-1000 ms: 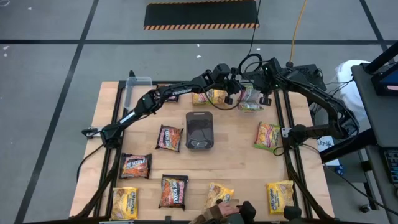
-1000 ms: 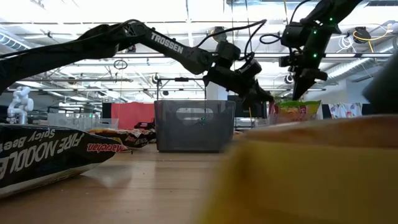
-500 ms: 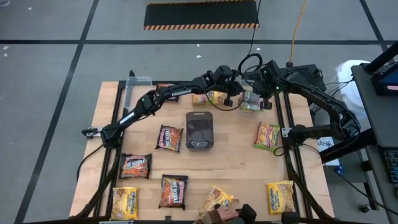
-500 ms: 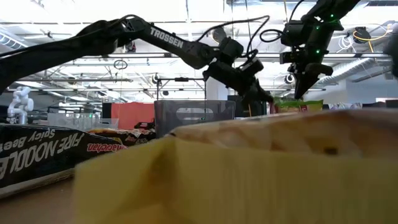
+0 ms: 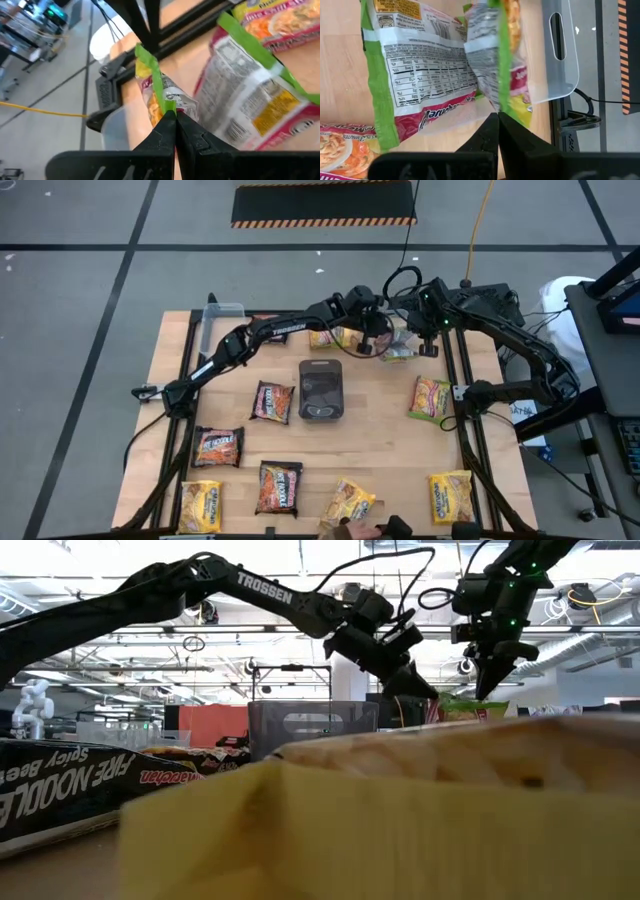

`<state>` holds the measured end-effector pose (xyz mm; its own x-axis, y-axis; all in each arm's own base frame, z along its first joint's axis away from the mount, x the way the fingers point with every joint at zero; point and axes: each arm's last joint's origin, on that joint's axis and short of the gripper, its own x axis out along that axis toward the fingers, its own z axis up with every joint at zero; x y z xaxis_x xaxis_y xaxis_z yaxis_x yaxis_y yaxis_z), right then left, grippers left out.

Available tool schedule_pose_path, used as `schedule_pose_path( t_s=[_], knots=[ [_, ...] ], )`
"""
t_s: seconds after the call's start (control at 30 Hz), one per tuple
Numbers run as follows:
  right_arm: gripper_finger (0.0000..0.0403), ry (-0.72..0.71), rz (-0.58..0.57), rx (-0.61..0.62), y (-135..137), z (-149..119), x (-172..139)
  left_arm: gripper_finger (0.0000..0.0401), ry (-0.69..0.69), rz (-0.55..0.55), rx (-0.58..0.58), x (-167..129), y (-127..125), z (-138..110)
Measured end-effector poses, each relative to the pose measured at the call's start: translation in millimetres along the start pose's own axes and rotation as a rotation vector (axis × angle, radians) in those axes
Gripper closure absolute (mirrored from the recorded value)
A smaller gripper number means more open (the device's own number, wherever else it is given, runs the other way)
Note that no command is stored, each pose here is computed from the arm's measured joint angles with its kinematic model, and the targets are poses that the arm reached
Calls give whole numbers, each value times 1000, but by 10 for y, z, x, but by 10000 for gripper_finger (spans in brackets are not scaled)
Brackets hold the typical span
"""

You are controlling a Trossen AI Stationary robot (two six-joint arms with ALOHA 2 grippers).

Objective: Sort Maruchan noodles
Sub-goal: Adjust the green noodle pack

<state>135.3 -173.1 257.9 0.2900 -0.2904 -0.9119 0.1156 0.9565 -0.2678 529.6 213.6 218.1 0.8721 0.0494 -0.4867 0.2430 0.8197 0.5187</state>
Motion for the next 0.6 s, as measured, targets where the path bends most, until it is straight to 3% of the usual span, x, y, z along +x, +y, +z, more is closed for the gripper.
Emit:
schedule_pose_path(
  t_s=[0.4, 0.6],
  knots=[
    [403, -5, -6, -3, -5, 5, 0, 400, 8, -41, -34, 13, -61, 14],
    [403, 1, -66, 55, -42, 20, -1, 388, 51, 26, -90, 12, -31, 8]
  ],
)
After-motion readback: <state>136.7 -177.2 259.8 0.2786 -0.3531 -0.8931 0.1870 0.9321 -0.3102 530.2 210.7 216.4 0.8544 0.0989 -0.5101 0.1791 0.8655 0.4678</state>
